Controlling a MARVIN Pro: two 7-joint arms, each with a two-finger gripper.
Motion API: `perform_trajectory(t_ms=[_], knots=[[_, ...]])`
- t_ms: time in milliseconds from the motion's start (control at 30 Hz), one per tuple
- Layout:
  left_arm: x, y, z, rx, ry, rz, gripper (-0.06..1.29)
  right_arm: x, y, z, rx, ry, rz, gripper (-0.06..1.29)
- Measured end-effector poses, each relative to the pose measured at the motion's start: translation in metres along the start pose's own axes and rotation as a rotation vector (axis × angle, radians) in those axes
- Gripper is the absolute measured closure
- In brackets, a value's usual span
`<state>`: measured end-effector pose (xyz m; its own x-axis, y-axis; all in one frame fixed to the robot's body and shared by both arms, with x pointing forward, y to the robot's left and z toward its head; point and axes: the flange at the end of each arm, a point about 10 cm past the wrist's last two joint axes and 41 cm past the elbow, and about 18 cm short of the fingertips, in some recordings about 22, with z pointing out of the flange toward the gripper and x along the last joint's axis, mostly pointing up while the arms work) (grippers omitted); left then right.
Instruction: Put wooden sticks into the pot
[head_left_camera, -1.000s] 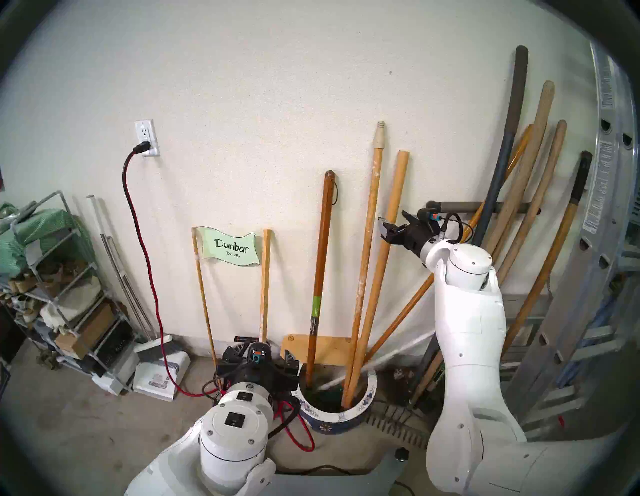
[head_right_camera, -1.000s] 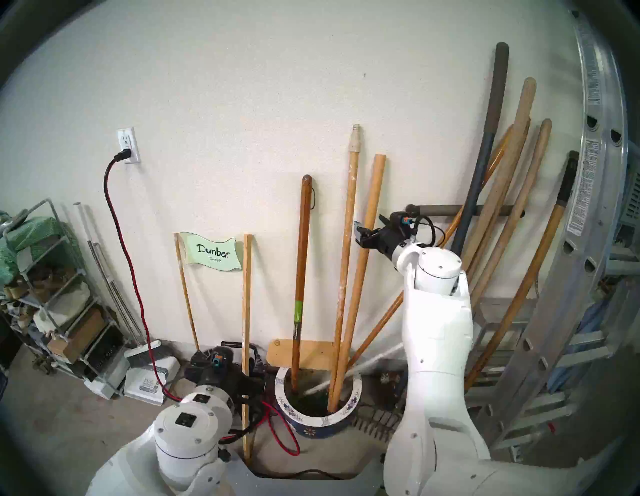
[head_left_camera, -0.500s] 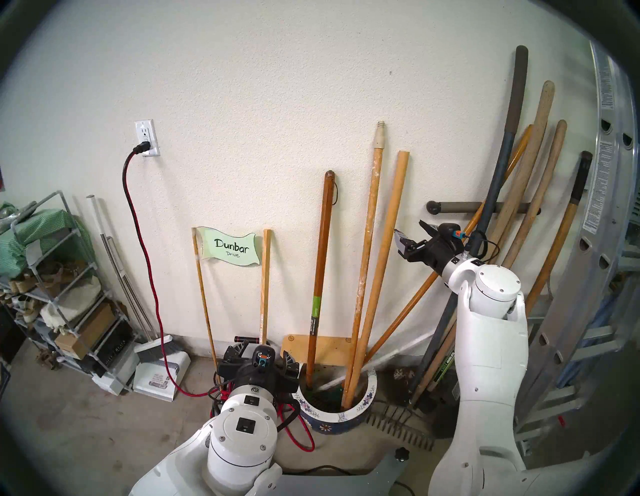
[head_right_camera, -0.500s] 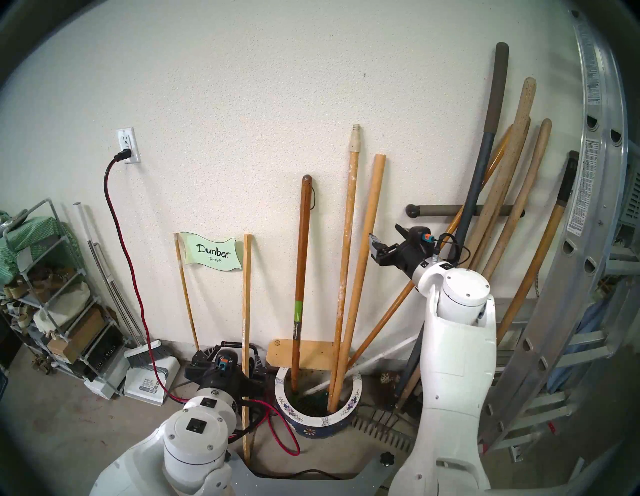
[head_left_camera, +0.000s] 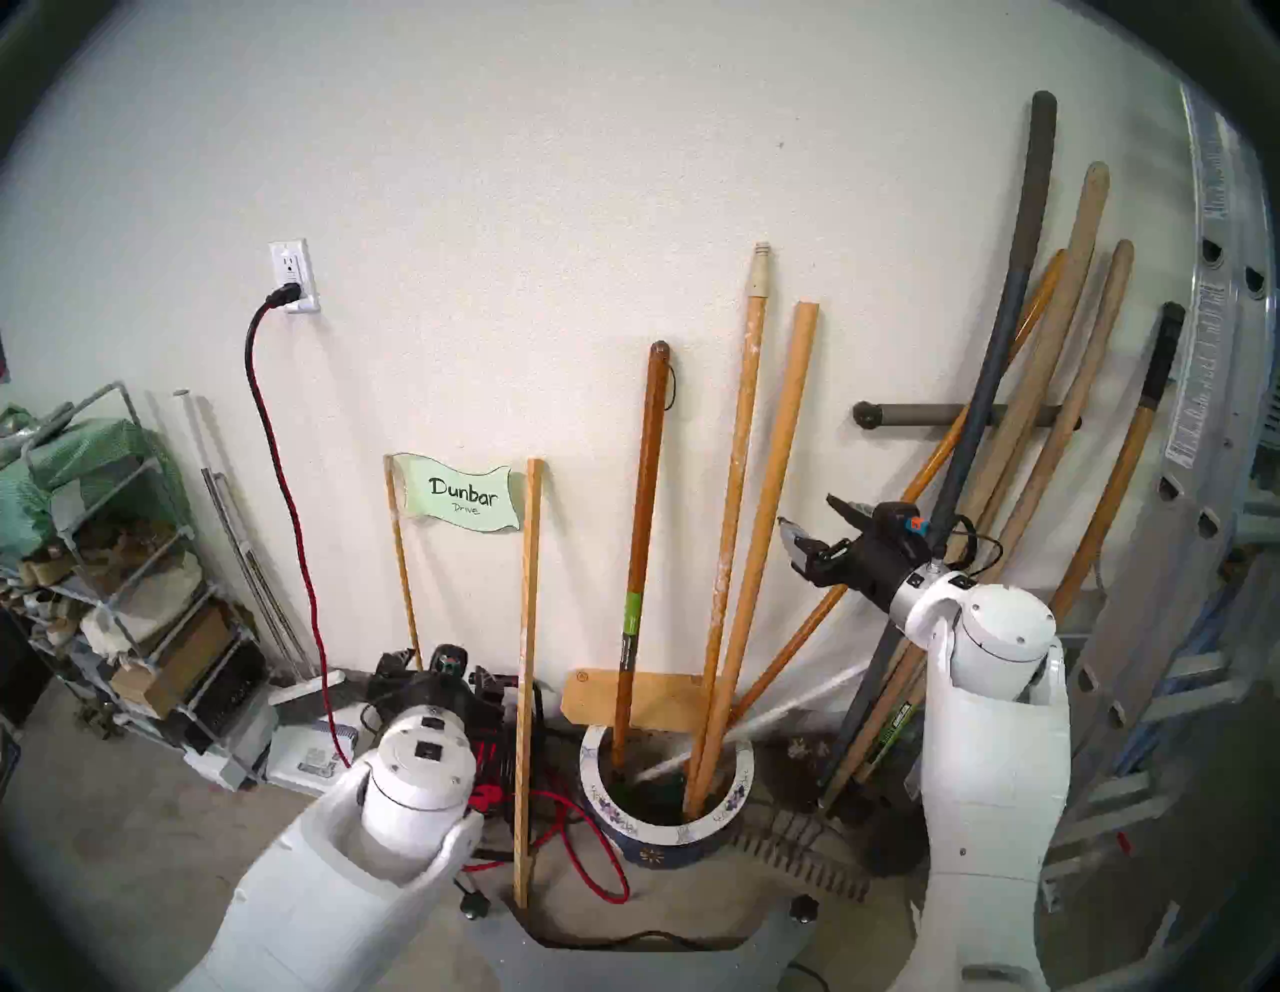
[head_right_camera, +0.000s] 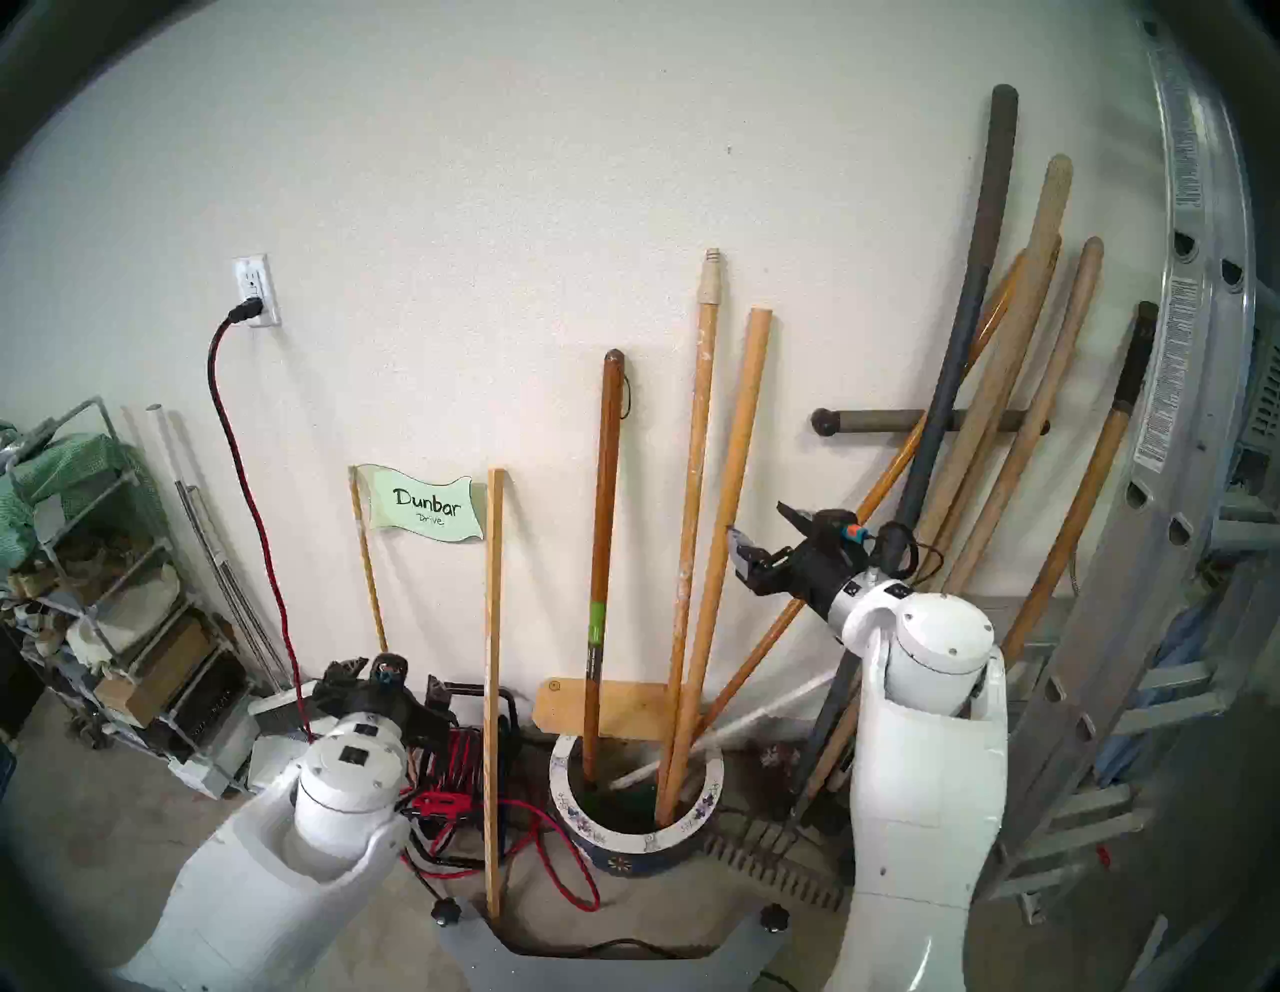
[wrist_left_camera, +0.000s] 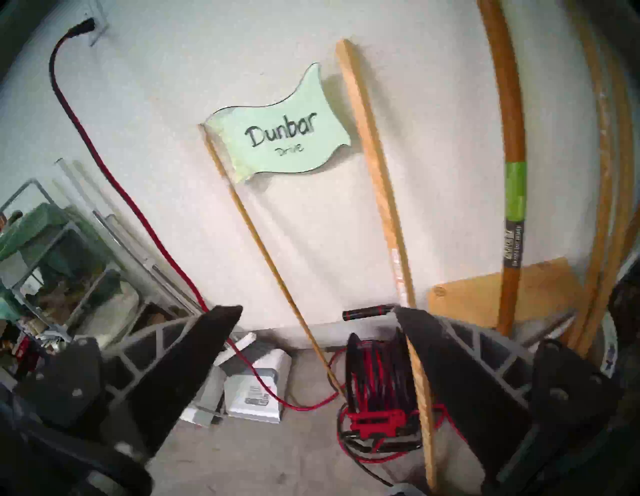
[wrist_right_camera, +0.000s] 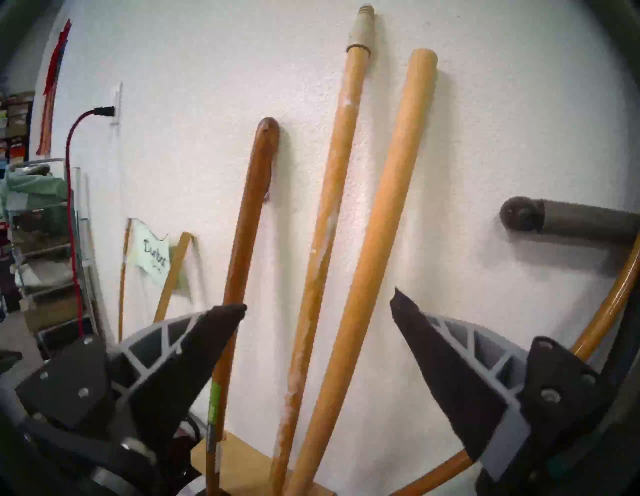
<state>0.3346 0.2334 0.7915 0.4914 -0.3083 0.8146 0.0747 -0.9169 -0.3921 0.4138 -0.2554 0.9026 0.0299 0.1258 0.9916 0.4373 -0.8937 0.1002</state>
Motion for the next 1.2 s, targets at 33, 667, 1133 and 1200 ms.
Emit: perform_trajectory(t_ms=[33, 667, 1133, 1200], knots=[[0.000, 0.000, 0.005, -0.009, 0.002, -0.002, -0.03, -0.001, -0.002, -0.003, 0.007, -0.003, 0.000, 0.02], [-0.001, 0.040, -0.010, -0.087, 0.128, -0.055, -0.03, -0.022, -0.030, -0.031, 0.038, -0.005, 0.002, 0.02], [-0.007, 0.036, -0.014, -0.049, 0.129, -0.063, -0.03, -0.030, -0.036, -0.033, 0.021, -0.004, 0.015, 0.02], [-0.007, 0.036, -0.015, -0.049, 0.129, -0.062, -0.03, -0.030, -0.036, -0.033, 0.019, -0.004, 0.016, 0.02]])
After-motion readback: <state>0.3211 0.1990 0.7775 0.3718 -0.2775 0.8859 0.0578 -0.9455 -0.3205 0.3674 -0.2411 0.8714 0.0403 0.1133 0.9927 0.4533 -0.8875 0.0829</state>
